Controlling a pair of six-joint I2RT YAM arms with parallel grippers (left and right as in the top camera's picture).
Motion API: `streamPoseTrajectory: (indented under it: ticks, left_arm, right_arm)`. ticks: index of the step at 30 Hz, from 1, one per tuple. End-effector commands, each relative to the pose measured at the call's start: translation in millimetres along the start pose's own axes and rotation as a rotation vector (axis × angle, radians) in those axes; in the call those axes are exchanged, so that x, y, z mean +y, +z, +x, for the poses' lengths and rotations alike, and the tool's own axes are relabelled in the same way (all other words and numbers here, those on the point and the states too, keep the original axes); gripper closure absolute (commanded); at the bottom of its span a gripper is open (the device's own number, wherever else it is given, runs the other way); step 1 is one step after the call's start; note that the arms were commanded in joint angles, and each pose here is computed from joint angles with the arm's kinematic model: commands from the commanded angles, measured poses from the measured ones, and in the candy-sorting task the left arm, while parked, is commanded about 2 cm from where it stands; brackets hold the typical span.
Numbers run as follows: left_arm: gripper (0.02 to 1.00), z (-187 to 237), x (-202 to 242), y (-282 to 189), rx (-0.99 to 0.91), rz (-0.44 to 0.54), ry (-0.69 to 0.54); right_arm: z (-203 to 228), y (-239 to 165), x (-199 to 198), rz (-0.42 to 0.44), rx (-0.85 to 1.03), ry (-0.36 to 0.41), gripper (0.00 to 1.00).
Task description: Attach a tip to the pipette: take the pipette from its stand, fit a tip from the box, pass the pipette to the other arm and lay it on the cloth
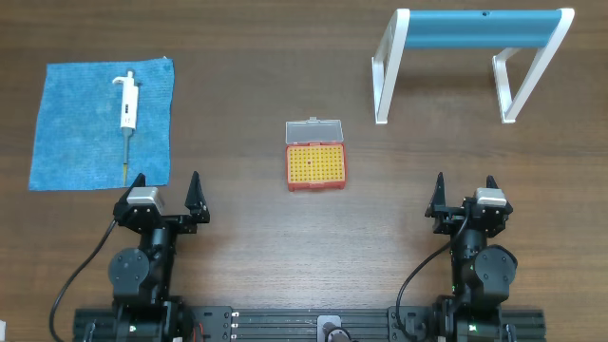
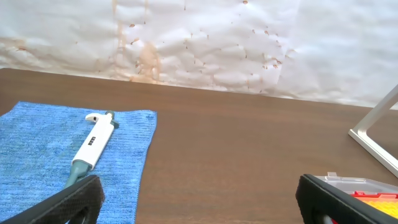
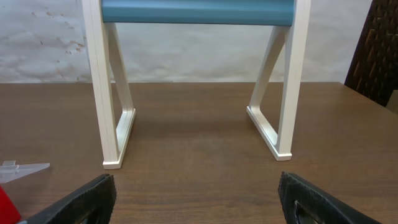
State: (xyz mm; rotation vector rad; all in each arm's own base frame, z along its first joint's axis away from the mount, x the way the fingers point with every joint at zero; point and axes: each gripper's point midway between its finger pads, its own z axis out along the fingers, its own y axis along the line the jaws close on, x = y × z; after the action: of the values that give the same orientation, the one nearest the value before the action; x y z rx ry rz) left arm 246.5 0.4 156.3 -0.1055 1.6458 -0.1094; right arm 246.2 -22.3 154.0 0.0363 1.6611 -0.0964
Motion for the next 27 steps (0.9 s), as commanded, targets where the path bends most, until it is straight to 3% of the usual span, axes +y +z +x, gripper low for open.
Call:
streamPoseTrajectory:
  ticks: [1,6,13,27]
  left_arm:
    - [0.020,0.7,-3.4,-0.5,0.002,0.021,-0.009]
    - [0.023,0.8,-3.3,-0.5,0.002,0.020,-0.009]
    - [0.020,0.7,-3.3,-0.5,0.002,0.021,-0.009]
    - [0.020,0.7,-3.3,-0.5,0.002,0.021,-0.009]
  right_arm:
    - [2.5,0.1,0.5,0.001,0.005,0.010,0.141]
    - [1.9,0.0,0.5,0.001,0.003,0.010,0.141]
    - [-4.2,-1.9,15.0,-0.067,-0.024,0.006,0.134]
    - [-4.3,-1.8,14.8,-0.066,-0.024,0.006,0.134]
